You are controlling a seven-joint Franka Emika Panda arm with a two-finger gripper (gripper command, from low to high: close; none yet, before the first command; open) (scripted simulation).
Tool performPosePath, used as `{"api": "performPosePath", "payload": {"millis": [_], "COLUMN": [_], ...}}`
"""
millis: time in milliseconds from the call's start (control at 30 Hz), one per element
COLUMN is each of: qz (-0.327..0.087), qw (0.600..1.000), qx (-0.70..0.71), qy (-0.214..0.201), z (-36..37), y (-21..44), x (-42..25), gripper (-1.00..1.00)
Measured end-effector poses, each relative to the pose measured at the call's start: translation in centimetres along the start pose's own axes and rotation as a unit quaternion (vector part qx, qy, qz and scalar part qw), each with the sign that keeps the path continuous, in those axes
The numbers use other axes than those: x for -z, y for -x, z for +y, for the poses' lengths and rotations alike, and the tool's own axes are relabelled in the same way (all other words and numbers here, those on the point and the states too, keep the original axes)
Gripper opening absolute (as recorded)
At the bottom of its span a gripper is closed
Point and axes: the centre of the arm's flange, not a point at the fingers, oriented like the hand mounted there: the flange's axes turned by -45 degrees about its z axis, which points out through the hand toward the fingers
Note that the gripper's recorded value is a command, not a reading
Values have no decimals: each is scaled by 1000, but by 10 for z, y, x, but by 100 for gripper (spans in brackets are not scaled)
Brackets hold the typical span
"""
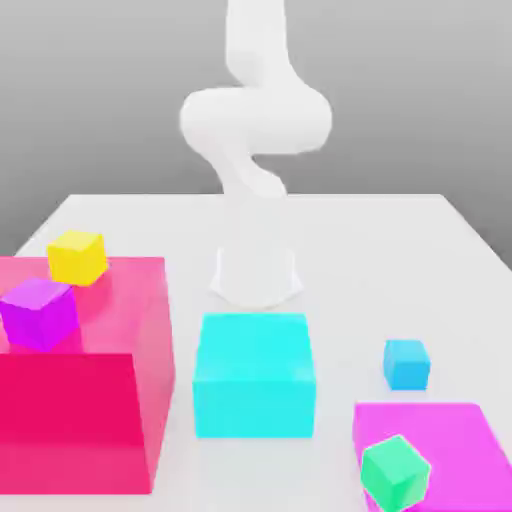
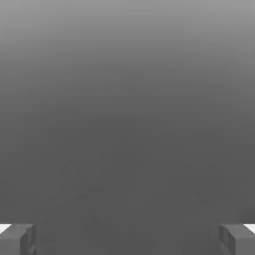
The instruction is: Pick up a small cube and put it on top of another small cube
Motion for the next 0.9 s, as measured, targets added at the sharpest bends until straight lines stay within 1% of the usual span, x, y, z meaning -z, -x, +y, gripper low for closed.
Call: {"api": "performPosePath", "payload": {"millis": [67,167,300,367,433,500,567,600,667,833,867,900], "qz": [-34,-81,-137,-163,-188,-211,-234,-241,-247,-249,-250,-250], "qw": [997,981,938,907,867,818,758,730,710,705,705,705], "qx": [66,165,296,362,429,497,564,593,611,615,615,615], "qy": [-25,-63,-115,-142,-170,-198,-227,-240,-248,-251,-251,-251], "z": [-28,-73,-133,-161,-188,-211,-228,-235,-238,-240,-240,-240], "y": [14,48,113,154,202,256,315,342,367,400,405,405], "x": [-52,-119,-192,-221,-244,-263,-276,-280,-291,-323,-328,-328], "gripper": [0,0,0,0,0,0,0,0,0,0,-100,-100]}}
